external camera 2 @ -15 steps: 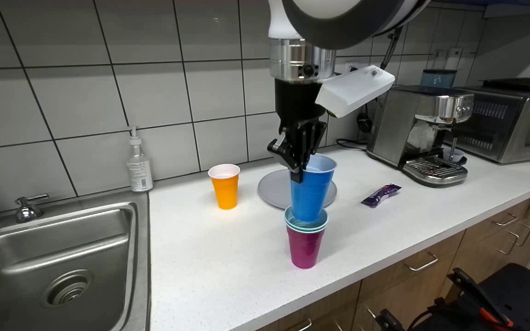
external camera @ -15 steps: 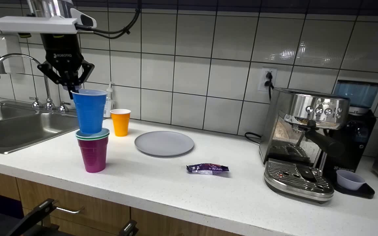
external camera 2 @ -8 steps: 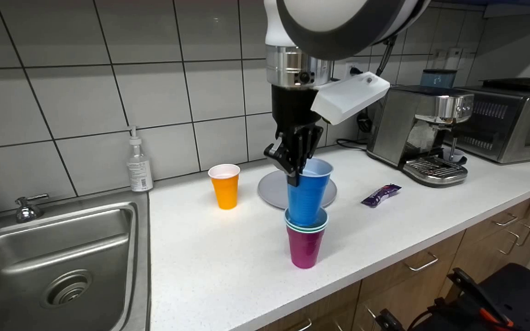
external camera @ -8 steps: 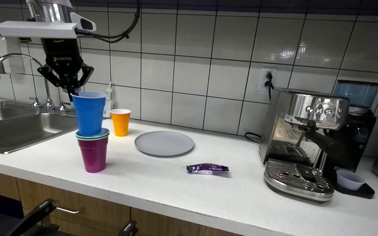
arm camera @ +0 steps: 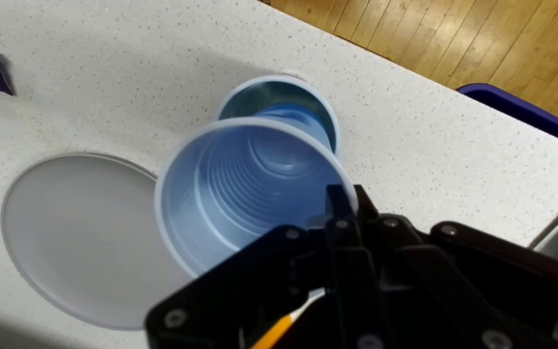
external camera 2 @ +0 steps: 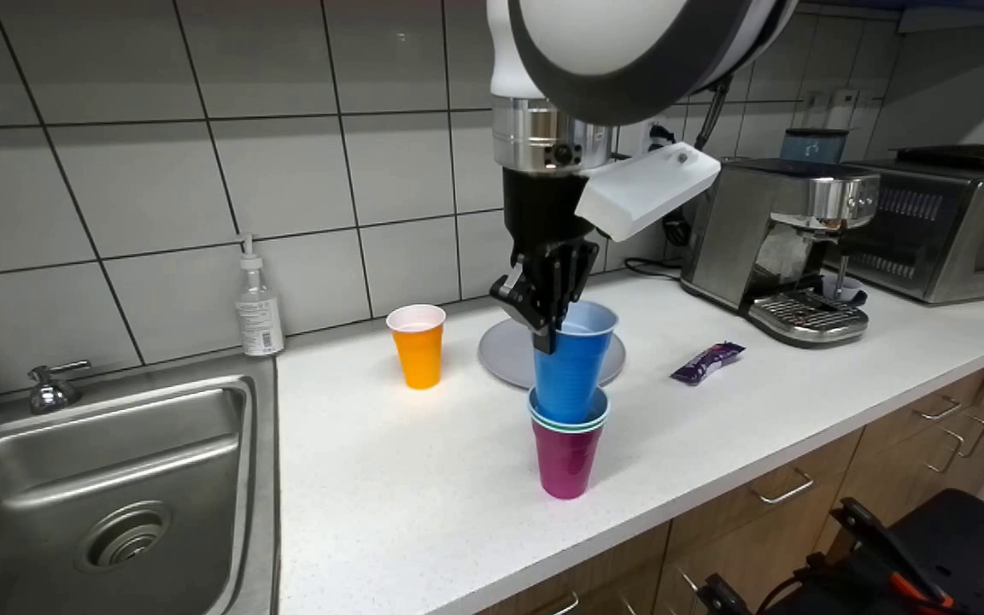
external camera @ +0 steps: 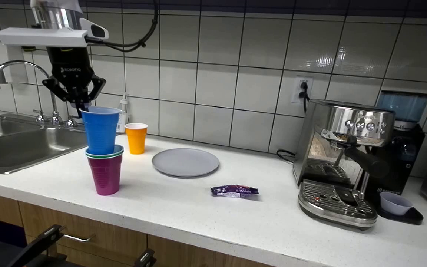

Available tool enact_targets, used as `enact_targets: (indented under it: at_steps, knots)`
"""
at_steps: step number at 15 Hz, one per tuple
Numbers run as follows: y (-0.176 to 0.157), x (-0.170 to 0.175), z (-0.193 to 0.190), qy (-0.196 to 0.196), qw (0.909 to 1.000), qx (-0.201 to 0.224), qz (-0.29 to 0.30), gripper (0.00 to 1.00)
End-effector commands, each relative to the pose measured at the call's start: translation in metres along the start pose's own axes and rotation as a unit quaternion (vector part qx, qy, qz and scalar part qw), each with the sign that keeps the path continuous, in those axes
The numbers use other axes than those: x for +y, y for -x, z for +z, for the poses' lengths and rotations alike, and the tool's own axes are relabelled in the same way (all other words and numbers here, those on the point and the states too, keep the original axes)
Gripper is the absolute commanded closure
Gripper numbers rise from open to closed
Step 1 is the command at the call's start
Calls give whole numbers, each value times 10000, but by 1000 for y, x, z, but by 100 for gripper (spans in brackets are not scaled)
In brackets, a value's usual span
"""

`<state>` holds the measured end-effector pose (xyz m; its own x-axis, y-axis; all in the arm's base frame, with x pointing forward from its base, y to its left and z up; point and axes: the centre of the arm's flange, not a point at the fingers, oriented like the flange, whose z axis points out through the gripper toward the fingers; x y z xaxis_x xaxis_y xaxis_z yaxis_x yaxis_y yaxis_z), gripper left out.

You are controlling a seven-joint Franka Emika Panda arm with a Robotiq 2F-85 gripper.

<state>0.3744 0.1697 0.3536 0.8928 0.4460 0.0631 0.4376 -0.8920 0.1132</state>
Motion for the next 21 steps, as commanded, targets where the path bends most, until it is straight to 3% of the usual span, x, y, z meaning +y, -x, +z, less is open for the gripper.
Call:
enact_targets:
  at_steps: [1,21]
  knots:
    - [0,0,3,108,9999,73,62,99]
    - [-1,2,23,119,9997,191,75,99]
